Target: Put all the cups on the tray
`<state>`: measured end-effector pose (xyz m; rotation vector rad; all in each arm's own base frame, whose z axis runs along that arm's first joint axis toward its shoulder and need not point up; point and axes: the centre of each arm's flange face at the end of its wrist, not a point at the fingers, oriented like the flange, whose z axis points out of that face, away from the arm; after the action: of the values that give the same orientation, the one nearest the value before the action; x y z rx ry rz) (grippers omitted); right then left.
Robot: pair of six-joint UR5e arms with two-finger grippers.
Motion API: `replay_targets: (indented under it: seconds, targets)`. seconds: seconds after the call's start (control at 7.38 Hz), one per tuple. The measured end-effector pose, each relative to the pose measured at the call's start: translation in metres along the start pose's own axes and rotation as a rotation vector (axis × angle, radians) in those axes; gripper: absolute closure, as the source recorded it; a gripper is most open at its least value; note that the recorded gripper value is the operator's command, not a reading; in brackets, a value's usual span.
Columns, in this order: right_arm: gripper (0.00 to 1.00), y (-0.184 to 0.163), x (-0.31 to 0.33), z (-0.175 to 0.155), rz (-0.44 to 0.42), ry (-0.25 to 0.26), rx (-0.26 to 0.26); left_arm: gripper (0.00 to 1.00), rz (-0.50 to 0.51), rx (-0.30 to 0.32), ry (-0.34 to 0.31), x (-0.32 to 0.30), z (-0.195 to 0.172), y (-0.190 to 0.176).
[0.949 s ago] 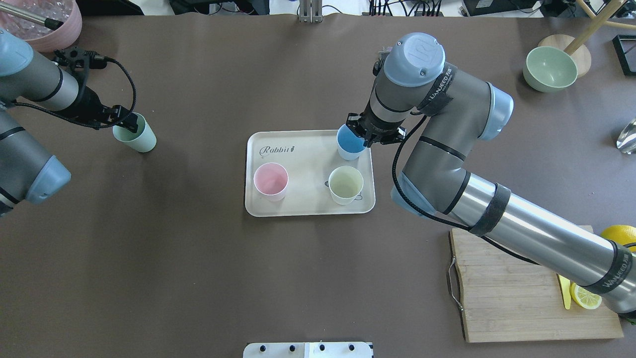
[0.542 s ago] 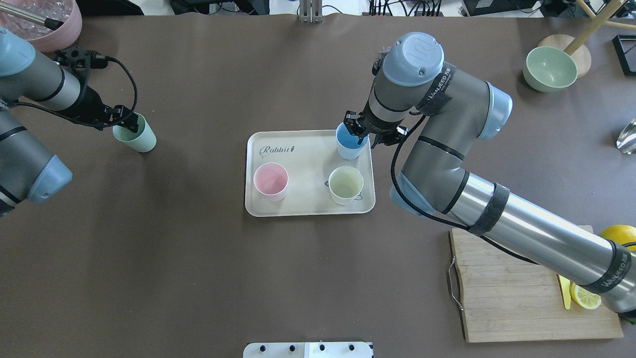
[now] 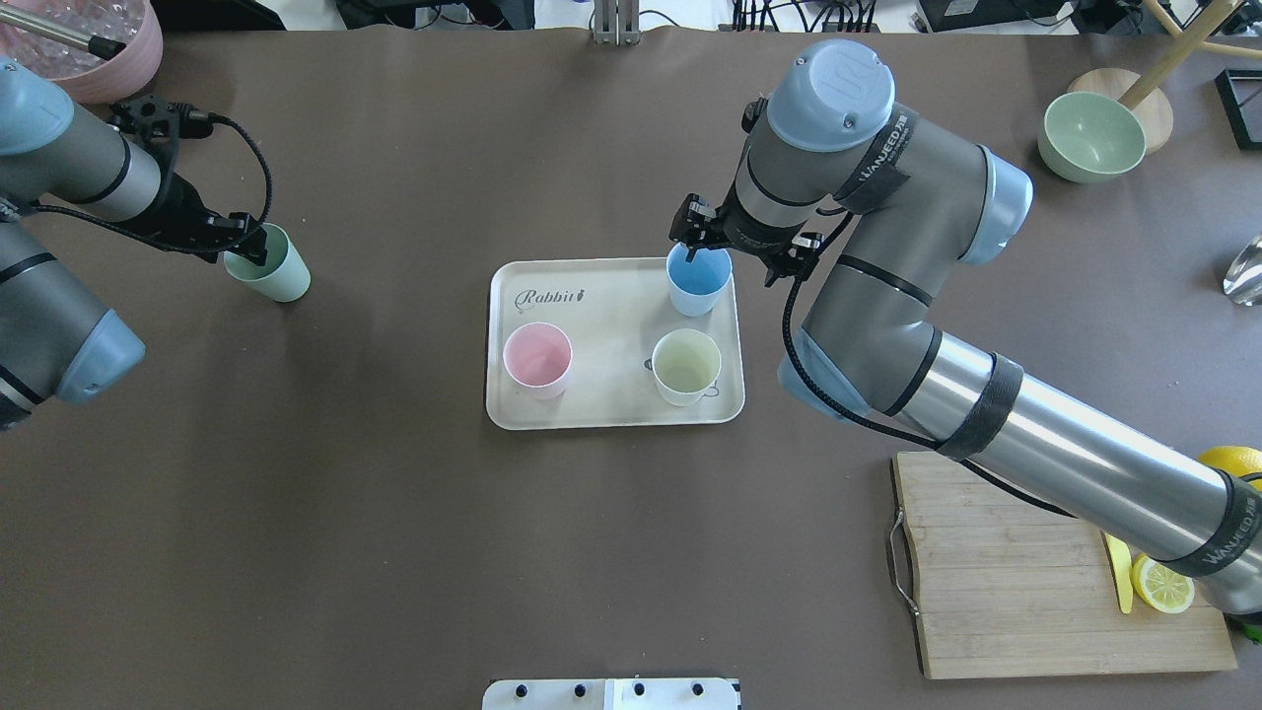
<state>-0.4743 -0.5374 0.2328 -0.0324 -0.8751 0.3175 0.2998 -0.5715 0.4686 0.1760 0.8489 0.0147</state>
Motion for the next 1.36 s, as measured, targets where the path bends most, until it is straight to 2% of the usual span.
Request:
replay_targets:
  seconds: [0.27,0.54,0.68,0.95,1.22,1.36]
  targets:
    - [0.0,-0.005,0.003,-0.021,0.016,-0.006,-0.01,1.0,-0.012,0.018,0.023,-0.004,0.012,-0.001]
    - [0.0,-0.019,0.011,-0.039,0.037,-0.016,-0.021,1.0,-0.027,0.034,0.051,0.013,0.005,-0.008]
    - [0.0,-0.027,0.015,-0.049,0.048,-0.022,-0.029,1.0,-0.033,0.038,0.06,0.022,-0.005,-0.016]
    - [0.0,-0.029,0.03,-0.074,0.063,-0.023,-0.043,1.0,-0.051,0.032,0.064,0.062,-0.049,-0.032]
    - [0.0,-0.026,0.052,-0.097,0.068,-0.002,-0.04,1.0,-0.083,0.019,0.053,0.121,-0.091,-0.041]
    - [0.0,-0.033,0.063,-0.106,0.068,0.017,-0.032,1.0,-0.1,0.014,0.055,0.161,-0.09,-0.033]
